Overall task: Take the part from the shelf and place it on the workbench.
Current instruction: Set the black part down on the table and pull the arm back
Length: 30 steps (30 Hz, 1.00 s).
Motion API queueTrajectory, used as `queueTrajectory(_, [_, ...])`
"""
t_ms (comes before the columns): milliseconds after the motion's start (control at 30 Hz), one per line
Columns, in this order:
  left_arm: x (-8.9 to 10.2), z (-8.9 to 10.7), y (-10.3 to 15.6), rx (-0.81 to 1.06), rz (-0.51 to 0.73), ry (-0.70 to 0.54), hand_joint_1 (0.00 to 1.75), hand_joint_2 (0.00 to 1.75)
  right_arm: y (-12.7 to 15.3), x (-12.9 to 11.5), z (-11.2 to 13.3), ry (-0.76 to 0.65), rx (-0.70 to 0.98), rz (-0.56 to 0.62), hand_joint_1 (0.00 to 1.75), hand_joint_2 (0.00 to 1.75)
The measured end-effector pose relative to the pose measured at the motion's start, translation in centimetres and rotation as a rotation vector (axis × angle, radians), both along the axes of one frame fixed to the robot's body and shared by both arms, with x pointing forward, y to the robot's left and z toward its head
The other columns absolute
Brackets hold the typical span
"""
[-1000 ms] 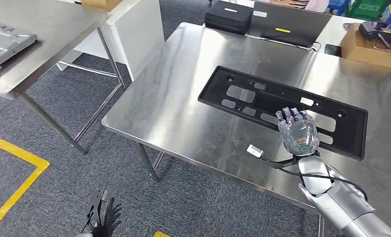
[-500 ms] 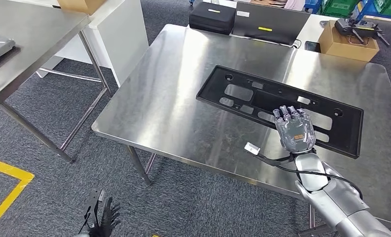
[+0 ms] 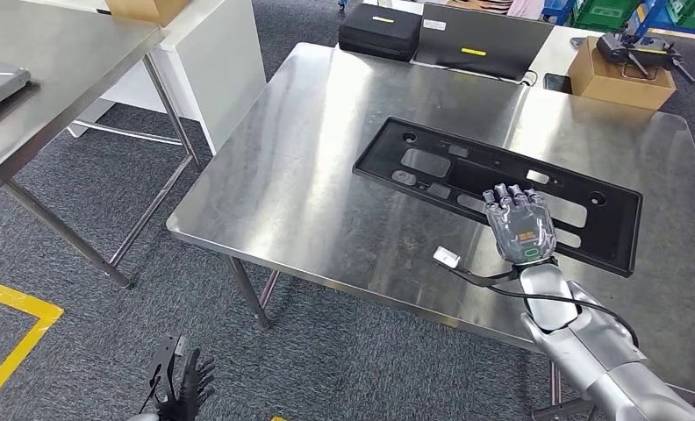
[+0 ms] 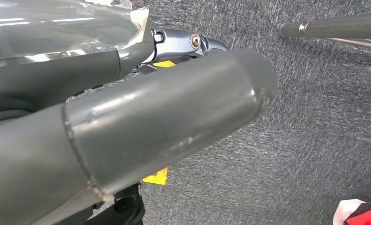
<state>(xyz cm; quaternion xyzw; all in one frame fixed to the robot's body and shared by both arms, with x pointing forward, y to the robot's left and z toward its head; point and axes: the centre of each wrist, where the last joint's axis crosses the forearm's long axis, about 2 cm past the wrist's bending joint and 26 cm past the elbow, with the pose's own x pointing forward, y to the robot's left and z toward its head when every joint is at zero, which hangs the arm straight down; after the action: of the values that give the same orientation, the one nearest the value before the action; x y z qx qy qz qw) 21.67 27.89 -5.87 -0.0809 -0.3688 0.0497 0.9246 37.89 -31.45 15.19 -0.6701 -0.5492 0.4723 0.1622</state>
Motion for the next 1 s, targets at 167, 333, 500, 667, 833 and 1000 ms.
queueTrajectory(167, [-0.01,-0.01,-0.02,-0.001,0.0,0.001,0.0,0.0,-0.05,0.28,-0.12,0.011,0.001,-0.012,1.75,1.75])
queueTrajectory(333, [-0.01,-0.01,-0.02,-0.001,0.0,0.001,0.0,0.0,-0.04,0.36,-0.27,0.017,0.006,-0.02,1.75,1.75])
queueTrajectory(500, [-0.01,-0.01,-0.02,-0.001,0.0,0.001,0.0,0.0,-0.07,0.41,-0.35,0.021,0.008,-0.026,1.75,1.75])
queueTrajectory(667, [-0.02,-0.01,-0.03,-0.001,0.0,0.001,0.0,0.0,-0.02,0.45,-0.43,0.025,0.008,-0.026,1.75,1.75])
queueTrajectory(833, [-0.02,-0.01,-0.13,0.002,0.002,0.002,0.0,0.0,-0.04,0.41,-0.58,0.031,0.007,-0.029,1.75,1.75])
queueTrajectory(1000, [0.0,-0.01,-0.39,0.053,0.029,0.053,0.0,0.87,-0.47,0.22,-0.86,0.044,0.015,-0.038,0.87,0.87])
